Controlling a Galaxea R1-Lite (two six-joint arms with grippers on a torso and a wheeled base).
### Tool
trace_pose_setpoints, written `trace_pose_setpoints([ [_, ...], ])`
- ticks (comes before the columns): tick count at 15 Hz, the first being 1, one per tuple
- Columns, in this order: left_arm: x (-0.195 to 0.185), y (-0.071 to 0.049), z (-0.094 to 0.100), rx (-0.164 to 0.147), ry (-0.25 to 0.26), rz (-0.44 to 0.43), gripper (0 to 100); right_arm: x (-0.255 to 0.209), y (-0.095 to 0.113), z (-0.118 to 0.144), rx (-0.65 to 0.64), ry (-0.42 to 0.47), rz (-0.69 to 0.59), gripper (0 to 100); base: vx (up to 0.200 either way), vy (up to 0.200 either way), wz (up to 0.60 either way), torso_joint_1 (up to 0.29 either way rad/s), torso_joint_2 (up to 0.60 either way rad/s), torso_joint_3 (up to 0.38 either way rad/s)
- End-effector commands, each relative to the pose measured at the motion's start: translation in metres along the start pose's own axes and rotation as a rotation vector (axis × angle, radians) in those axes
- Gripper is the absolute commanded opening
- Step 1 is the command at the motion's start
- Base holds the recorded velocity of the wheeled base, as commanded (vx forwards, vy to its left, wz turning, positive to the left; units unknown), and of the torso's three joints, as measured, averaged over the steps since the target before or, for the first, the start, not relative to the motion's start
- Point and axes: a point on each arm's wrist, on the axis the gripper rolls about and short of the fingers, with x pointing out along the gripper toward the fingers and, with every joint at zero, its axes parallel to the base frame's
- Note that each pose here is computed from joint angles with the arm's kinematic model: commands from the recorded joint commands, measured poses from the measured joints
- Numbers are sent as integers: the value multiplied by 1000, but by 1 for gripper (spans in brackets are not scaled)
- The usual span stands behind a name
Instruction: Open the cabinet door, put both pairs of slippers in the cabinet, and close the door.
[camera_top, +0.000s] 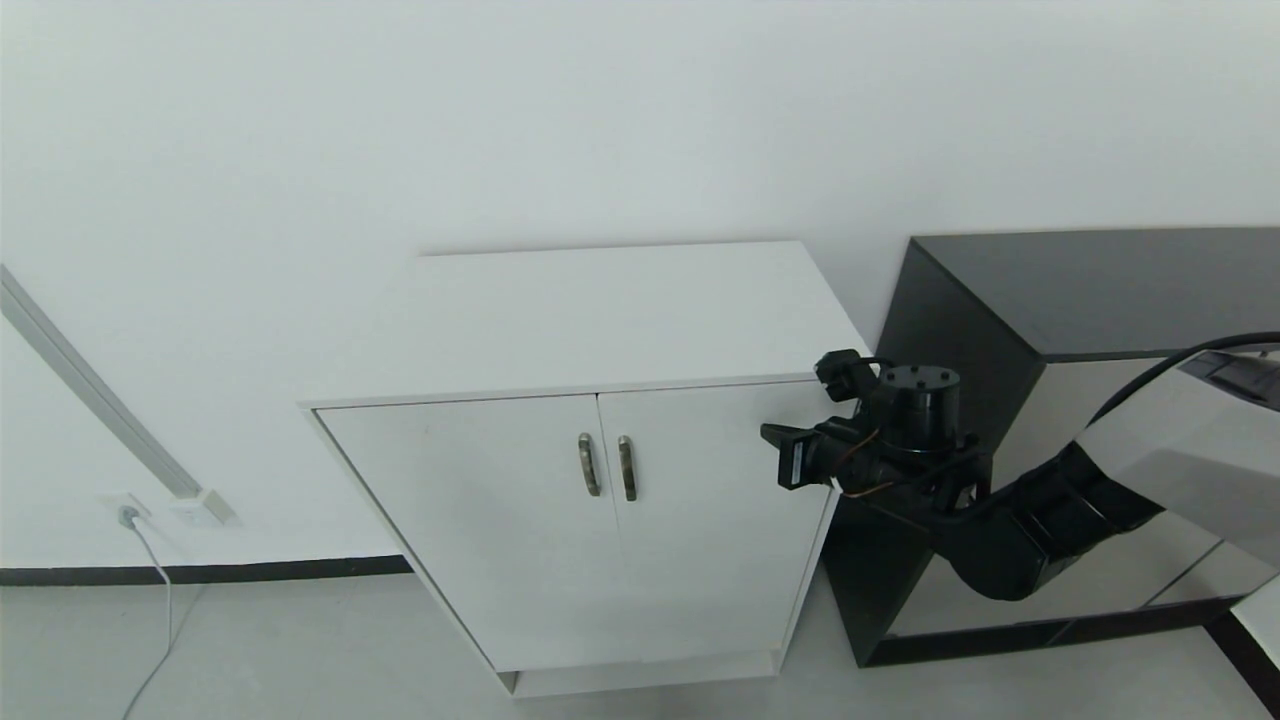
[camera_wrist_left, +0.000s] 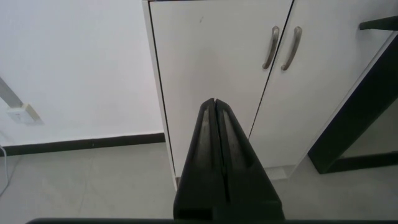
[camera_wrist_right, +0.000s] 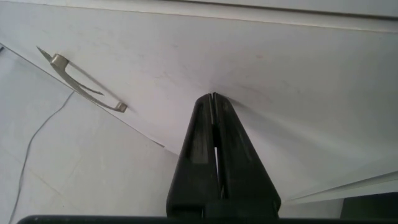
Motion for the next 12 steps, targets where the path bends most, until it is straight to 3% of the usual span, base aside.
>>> trace_pose_setpoints([
  [1,0,0,0,0,-1,0,0,0,-2,1,0,-3,-3,0,0,0,0,0,0,0],
  [12,0,0,0,-2,-1,0,0,-11,1,7,0,-12,0,0,0,0,0,0,0,0],
])
